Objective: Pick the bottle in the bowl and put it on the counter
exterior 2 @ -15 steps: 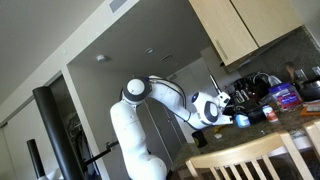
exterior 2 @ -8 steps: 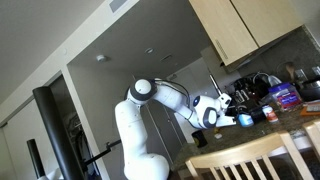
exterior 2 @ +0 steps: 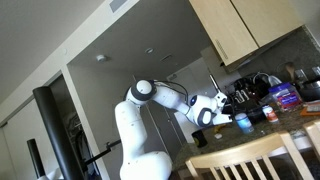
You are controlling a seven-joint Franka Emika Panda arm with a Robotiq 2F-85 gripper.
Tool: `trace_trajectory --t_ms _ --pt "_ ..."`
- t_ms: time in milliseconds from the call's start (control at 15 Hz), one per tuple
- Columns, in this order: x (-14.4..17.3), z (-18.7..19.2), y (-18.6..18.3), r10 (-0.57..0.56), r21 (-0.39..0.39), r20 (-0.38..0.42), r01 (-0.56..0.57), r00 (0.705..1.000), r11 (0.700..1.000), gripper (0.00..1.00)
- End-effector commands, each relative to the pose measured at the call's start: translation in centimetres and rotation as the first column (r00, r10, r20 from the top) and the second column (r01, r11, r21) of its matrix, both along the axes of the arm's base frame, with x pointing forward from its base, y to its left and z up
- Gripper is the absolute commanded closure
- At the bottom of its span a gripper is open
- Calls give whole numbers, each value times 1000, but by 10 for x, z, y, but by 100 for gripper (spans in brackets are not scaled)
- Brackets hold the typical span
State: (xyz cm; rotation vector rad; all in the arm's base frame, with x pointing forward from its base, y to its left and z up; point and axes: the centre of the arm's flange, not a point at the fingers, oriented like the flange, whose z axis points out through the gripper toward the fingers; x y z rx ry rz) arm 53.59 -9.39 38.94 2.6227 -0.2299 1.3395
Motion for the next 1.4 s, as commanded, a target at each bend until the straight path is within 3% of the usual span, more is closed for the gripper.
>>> trace_trajectory --t_ms 0,200,333,667,1000,1333 --pt "-2 -25 39 -6 -46 26 7 1000 999 0" --pt "13 -18 49 -11 -40 8 12 1000 999 0" --pt "19 6 47 -75 -82 -102 67 992 994 0" --pt "-9 56 -17 -260 -183 -170 229 951 956 0" --pt "-33 70 -64 -242 -228 -277 181 930 957 0" --pt "-39 149 -65 -163 -230 -410 71 897 971 0"
